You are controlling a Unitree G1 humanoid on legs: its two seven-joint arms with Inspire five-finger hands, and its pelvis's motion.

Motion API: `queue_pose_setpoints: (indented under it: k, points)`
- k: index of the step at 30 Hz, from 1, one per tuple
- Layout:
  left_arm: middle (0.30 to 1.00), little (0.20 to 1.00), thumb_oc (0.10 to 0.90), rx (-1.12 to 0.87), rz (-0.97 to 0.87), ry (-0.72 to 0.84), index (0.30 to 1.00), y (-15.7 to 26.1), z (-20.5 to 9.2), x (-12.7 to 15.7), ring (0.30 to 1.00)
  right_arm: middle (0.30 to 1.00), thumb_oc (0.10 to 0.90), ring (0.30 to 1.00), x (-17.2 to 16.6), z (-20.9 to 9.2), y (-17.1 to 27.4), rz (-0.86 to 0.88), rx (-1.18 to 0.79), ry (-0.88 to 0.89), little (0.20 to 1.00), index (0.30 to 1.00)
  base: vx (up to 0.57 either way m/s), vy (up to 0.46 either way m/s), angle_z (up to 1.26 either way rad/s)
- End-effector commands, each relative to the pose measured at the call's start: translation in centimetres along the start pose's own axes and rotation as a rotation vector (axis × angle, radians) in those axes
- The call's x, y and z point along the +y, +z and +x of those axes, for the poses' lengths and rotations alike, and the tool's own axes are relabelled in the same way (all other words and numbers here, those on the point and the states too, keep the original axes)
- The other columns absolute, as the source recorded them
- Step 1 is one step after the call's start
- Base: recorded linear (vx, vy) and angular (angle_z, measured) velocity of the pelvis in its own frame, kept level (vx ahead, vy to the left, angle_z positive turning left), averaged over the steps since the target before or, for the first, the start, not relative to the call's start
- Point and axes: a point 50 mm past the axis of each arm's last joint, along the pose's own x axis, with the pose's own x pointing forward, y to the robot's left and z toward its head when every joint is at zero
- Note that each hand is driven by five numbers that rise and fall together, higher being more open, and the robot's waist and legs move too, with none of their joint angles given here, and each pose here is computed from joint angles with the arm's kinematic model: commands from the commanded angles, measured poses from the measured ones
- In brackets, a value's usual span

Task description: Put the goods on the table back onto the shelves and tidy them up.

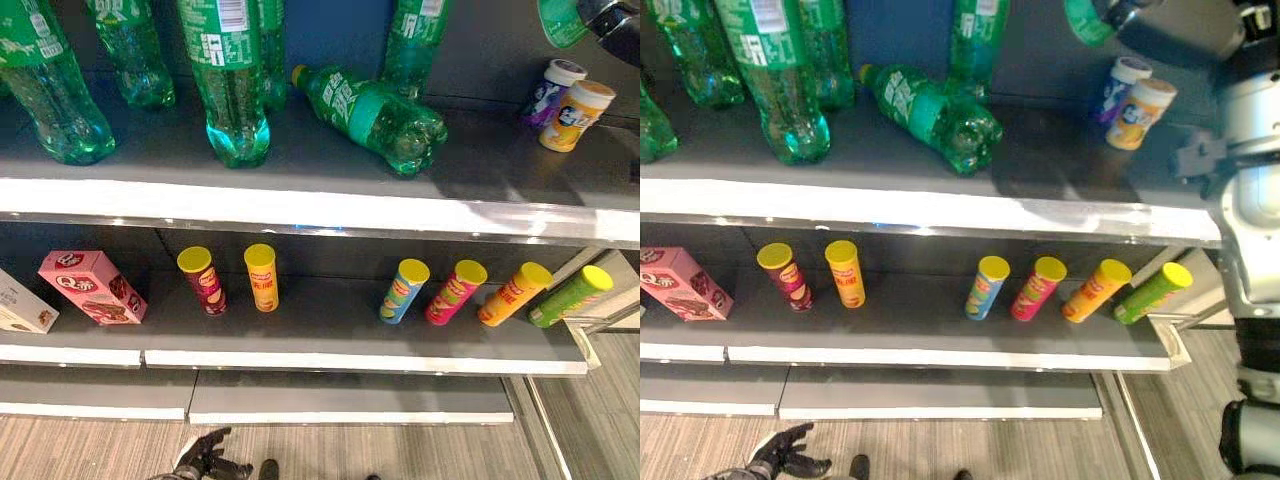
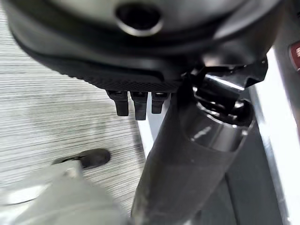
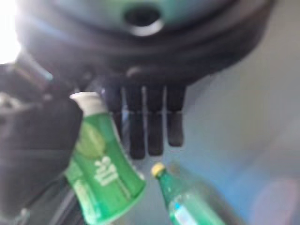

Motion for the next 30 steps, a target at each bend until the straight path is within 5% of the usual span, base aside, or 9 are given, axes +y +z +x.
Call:
queue_pose_setpoints:
  k: [1,30]
  points:
    - [0.9,0.9,0.8,-0.042,0.068,0.01,0.9,1.0,0.2,1.2,0.9,0.3,0.4,0.3,-2.2,1.6,3.8,-0.032,-0.184,-0.088,0.3,0.3,0.0,0.0,0.0]
    - [0.9,0.9,0.8,0.002,0.128,0.003,0.9,0.5,0.6,0.0,0.9,0.3,0.4,0.3,-3.6,1.2,3.8,-0.123,-0.166,-0.129,0.3,0.3,0.01,0.008,-0.05]
